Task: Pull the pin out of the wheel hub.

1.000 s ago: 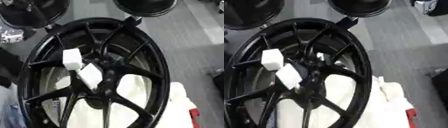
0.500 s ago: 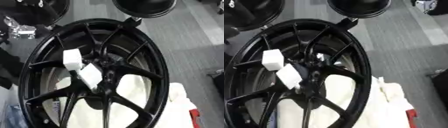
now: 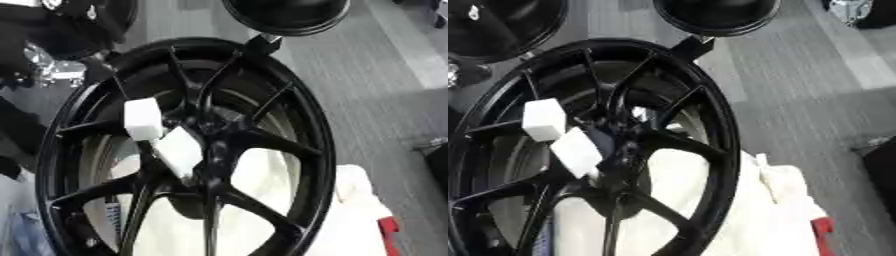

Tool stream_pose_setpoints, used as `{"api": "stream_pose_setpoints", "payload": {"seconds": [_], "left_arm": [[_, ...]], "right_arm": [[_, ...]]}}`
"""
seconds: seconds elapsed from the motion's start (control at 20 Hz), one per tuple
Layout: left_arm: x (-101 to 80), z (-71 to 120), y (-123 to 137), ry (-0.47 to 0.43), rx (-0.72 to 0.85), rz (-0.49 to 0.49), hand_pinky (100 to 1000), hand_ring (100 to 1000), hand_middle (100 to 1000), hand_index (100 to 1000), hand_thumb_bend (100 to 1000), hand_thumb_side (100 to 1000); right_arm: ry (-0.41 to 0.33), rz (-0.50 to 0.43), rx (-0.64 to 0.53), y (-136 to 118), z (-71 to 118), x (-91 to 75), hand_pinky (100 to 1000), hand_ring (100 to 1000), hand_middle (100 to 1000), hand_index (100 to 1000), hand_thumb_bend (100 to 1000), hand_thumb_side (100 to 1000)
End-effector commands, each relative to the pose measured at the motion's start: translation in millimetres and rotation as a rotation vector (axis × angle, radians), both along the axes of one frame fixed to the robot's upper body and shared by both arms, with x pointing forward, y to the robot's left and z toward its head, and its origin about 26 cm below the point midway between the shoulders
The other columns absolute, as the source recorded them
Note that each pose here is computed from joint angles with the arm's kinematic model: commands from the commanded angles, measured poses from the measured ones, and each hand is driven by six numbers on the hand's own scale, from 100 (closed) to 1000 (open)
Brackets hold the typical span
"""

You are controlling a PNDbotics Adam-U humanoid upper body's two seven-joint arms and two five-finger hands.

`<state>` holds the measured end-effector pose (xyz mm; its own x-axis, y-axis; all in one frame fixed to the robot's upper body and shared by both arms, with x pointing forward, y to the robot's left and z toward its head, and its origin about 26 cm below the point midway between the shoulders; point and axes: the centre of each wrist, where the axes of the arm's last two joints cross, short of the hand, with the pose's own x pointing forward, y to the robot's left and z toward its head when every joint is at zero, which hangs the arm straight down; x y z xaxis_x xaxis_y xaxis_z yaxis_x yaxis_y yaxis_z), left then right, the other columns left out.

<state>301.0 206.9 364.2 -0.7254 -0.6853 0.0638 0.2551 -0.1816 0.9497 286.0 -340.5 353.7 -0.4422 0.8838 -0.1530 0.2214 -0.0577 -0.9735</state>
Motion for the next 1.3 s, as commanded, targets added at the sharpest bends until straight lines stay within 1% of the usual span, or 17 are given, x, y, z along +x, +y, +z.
{"api": "stream_pose_setpoints", "payload": {"seconds": [0.05, 0.2, 0.5, 0.55, 0.6, 0.65, 0.7, 0.8, 0.85, 0.9, 0.95, 1.15, 1.25, 1.3], "left_arm": [[-12.8, 7.7, 1.2, -0.054, -0.014, 0.028, 852, 808, 745, 878, 240, 728], [-17.3, 6.2, -0.1, -0.053, -0.03, 0.039, 851, 807, 745, 877, 239, 728], [-17.1, 1.4, 1.4, -0.034, -0.036, 0.066, 854, 815, 754, 881, 266, 731], [-16.7, 0.5, 1.7, -0.033, -0.036, 0.072, 853, 811, 746, 874, 266, 731], [-16.2, -0.6, 2.6, -0.031, -0.034, 0.085, 851, 805, 728, 866, 291, 728], [-16.1, -1.5, 3.0, -0.034, -0.03, 0.097, 846, 793, 701, 861, 303, 723], [-16.0, -2.4, 3.8, -0.039, -0.026, 0.114, 847, 792, 698, 863, 309, 722], [-15.8, -3.5, 5.4, -0.055, -0.022, 0.154, 860, 816, 727, 875, 336, 713], [-15.5, -4.1, 6.2, -0.064, -0.022, 0.174, 871, 829, 742, 874, 334, 692], [-15.2, -4.9, 6.9, -0.074, -0.023, 0.196, 877, 836, 750, 874, 373, 701], [-15.0, -5.9, 7.0, -0.084, -0.023, 0.211, 885, 843, 759, 874, 387, 698], [-12.4, -9.7, 5.7, -0.11, -0.009, 0.239, 893, 853, 770, 872, 430, 689], [-8.4, -11.4, 5.0, -0.098, 0.001, 0.248, 897, 857, 774, 872, 451, 683], [-6.4, -12.2, 4.9, -0.088, 0.008, 0.25, 907, 864, 781, 876, 487, 673]], "right_arm": [[-0.028, -0.008, -0.02, -0.8, 9.1, -3.1, 909, 803, 735, 786, 100, 198], [-0.029, -0.007, -0.02, -0.8, 9.2, -2.9, 909, 803, 735, 786, 100, 198], [-0.03, -0.009, -0.018, -1.2, 8.9, -2.4, 908, 802, 734, 786, 100, 199], [-0.03, -0.009, -0.017, -1.3, 8.8, -2.3, 908, 802, 733, 786, 100, 167], [-0.029, -0.01, -0.017, -1.5, 8.6, -2.1, 908, 802, 734, 786, 100, 201], [-0.028, -0.011, -0.017, -1.7, 8.3, -1.9, 908, 802, 734, 786, 100, 202], [-0.028, -0.012, -0.016, -1.9, 8.1, -1.8, 908, 801, 734, 786, 100, 202], [-0.028, -0.013, -0.014, -2.2, 7.7, -1.5, 908, 801, 733, 786, 100, 202], [-0.028, -0.013, -0.014, -2.3, 7.5, -1.4, 907, 801, 733, 786, 100, 199], [-0.028, -0.013, -0.013, -2.4, 7.3, -1.3, 907, 801, 733, 786, 100, 203], [-0.027, -0.013, -0.012, -2.4, 7.2, -1.2, 907, 801, 733, 786, 100, 203], [-0.028, -0.013, -0.009, -2.8, 6.6, -0.6, 906, 800, 732, 786, 100, 205], [-0.027, -0.015, -0.005, -3.2, 6.2, -0.1, 906, 799, 731, 786, 100, 205], [-0.027, -0.016, -0.004, -3.5, 6.0, 0.2, 905, 798, 730, 786, 100, 206]]}}
